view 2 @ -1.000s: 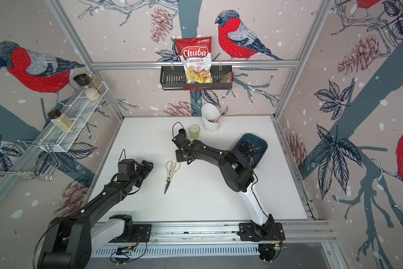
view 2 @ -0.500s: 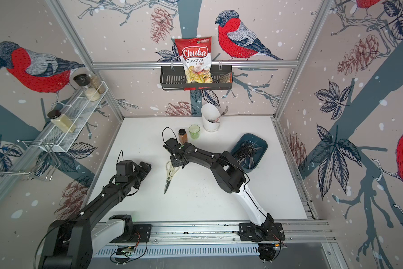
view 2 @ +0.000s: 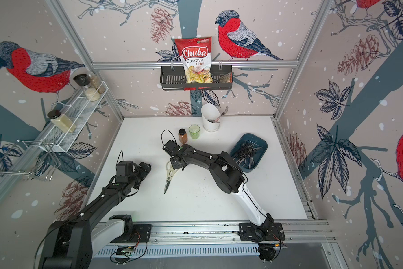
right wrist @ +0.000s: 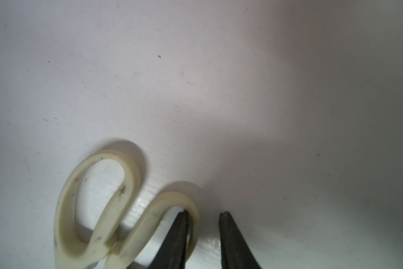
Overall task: Put the scissors into the storage box
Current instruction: Pick up the scissors from the center of the board.
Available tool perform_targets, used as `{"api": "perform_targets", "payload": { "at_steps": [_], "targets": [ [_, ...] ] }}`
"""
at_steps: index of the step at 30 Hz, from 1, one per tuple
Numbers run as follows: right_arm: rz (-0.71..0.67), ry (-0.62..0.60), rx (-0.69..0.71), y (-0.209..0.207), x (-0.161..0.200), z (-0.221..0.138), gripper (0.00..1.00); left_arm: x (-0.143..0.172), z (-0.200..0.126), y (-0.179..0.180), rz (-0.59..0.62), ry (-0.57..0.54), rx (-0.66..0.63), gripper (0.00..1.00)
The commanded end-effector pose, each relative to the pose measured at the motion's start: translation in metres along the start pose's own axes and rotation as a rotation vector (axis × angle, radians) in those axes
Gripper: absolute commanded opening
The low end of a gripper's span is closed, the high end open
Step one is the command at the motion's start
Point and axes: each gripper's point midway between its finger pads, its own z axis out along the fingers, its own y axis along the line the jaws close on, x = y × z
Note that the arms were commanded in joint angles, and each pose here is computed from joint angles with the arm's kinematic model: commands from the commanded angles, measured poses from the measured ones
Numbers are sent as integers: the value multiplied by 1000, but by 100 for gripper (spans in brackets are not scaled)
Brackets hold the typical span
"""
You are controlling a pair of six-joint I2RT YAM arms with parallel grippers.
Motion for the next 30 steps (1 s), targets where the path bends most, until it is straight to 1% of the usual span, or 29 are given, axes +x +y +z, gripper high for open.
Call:
{"api": "perform_targets", "payload": {
  "at_steps": [1,4,8,11,15,18,22,24,28,30],
  "targets": [
    [-21,35,45,-7,10,9,29,0,-1,1,8,1,1,95],
    [-31,58,80,-12,17,17,27,0,-1,1,7,0,1,95],
    [-41,84,105,-16,26,26,21,1,-1,2,8,1,-1,95],
    [-38,83,103,-16,28,28,15,1,-1,2,8,0,-1,95],
    [-18,57,81,-15,21,22,7,0,-3,1,9,-6,0,95],
    [42,21,10,-15,10,11,0,0,-3,2,8,-8,-2,95],
    [168,-67,-160,-21,-13,-18,0,-1,-3,1,9,-8,0,95],
    [240,-124,-255,-31,-26,-37,0,-1,-3,0,13,-3,4,95],
    [389,-225,-418,-67,-46,-71,0,0,-2,-6,24,13,15,95],
    [441,-266,-445,-90,-50,-83,0,0,-1,-8,26,20,18,95]
  ]
}}
